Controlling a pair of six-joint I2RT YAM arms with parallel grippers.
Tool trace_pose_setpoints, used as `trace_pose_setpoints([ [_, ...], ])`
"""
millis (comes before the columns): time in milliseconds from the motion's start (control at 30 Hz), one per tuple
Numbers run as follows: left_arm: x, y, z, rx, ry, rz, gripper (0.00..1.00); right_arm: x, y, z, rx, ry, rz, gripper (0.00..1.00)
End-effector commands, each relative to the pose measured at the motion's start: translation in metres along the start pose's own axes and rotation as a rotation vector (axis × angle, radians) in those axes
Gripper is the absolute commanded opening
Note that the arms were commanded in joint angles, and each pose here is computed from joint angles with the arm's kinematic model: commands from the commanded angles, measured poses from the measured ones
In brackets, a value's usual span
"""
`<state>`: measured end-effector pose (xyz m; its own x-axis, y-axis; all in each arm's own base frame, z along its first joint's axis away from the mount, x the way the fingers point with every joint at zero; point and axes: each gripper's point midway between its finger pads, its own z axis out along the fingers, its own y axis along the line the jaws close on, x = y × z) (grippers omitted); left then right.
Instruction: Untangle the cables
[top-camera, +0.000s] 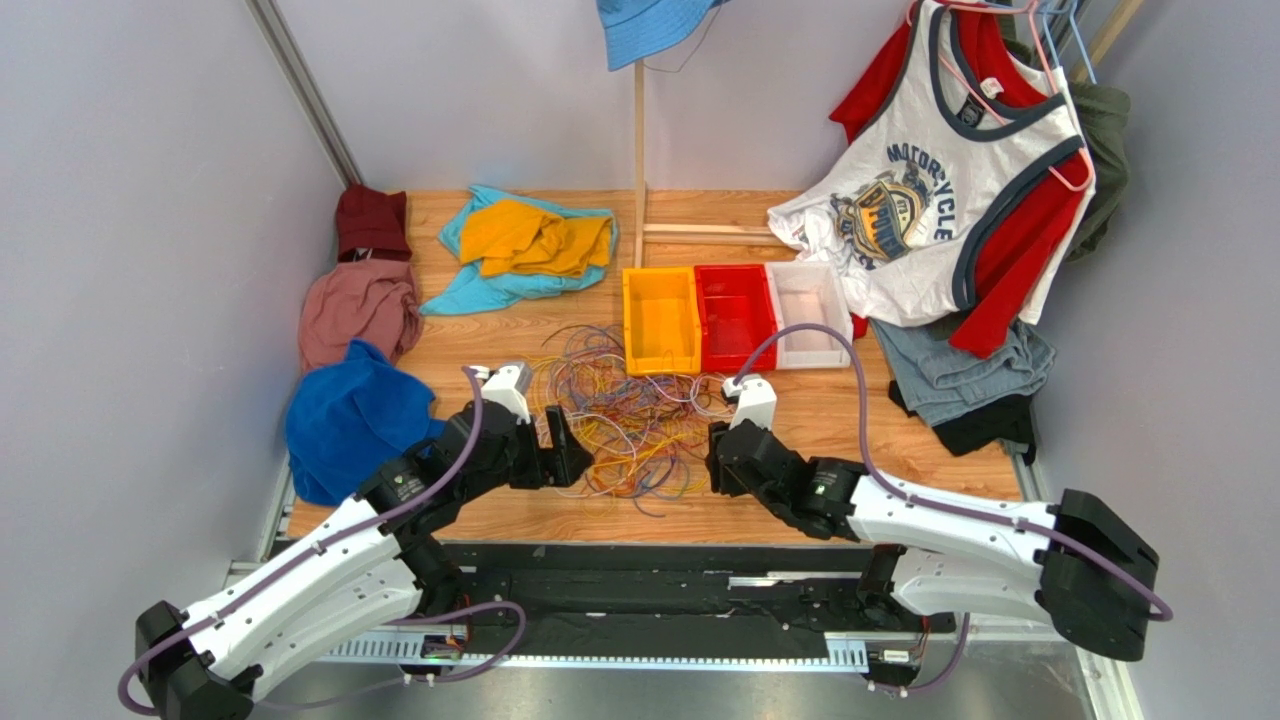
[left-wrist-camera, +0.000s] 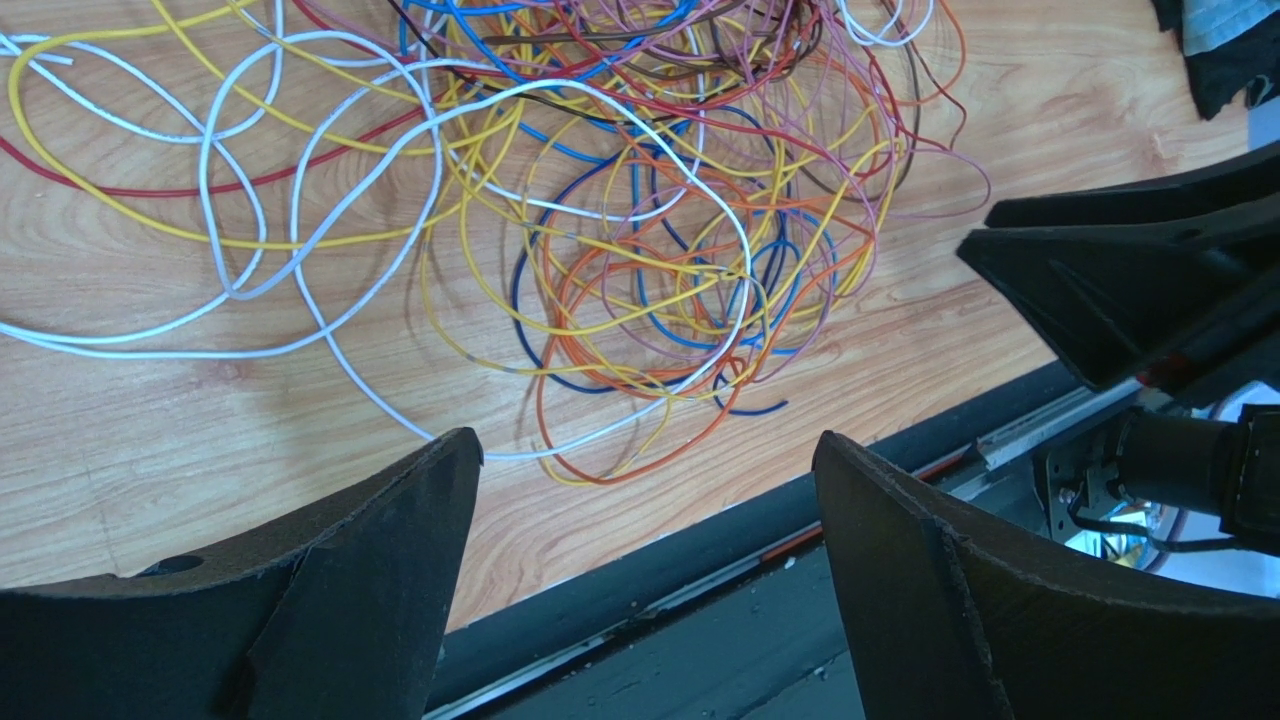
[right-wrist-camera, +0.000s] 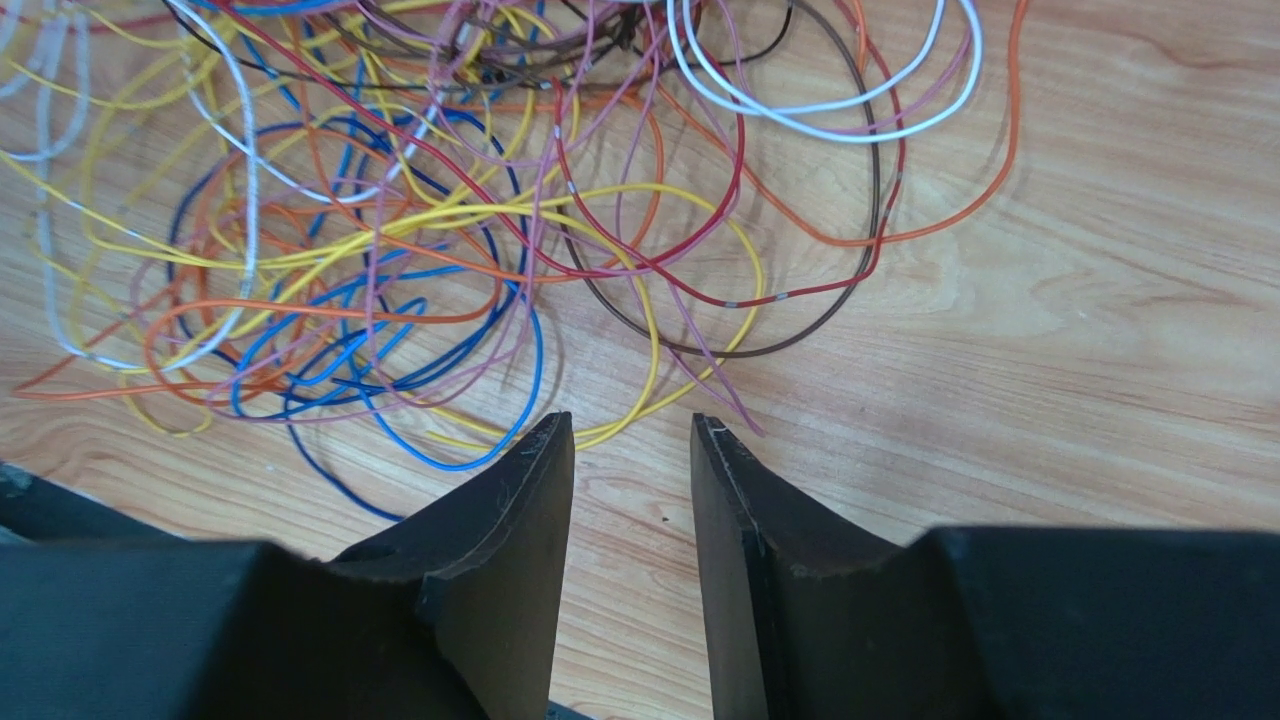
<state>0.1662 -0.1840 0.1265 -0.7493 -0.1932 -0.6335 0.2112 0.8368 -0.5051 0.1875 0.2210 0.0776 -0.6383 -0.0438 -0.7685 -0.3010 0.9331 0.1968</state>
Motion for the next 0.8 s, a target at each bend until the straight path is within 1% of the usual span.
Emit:
trace_pose_setpoints([
  [0,-0.003,-0.005,-0.003,0.023,-0.012,-0.009,0.91,-0.007,0.014,0.013,-0.015,-0.022,0.000,0.38],
  [233,-0.001,-0.001,-0.003,0.009,-0.010,-0.007,0.91,-0.004,0.014,0.033,0.053,-0.007,-0.026,0.38],
  [433,0.000,0.002,-0.002,0.001,-0.008,0.001,0.91,-0.016,0.017,0.045,0.087,-0.050,-0.029,0.36],
  [500,0.002,0.002,-0.001,-0.001,-0.006,0.001,0.91,-0.016,0.018,0.052,0.105,-0.038,-0.038,0.32],
  [633,0.004,0.006,-0.002,-0.012,0.002,0.002,0.91,-0.009,0.011,0.066,0.159,0.003,-0.041,0.26],
  [700,0.005,0.007,-0.004,-0.015,0.001,0.002,0.91,-0.004,0.009,0.067,0.170,0.015,-0.040,0.19],
  [733,0.004,0.006,-0.006,-0.009,-0.006,0.006,0.91,-0.003,0.009,0.067,0.170,0.016,-0.035,0.18],
  [767,0.003,0.007,-0.006,-0.012,-0.010,0.003,0.91,-0.003,0.008,0.065,0.170,0.016,-0.032,0.13],
])
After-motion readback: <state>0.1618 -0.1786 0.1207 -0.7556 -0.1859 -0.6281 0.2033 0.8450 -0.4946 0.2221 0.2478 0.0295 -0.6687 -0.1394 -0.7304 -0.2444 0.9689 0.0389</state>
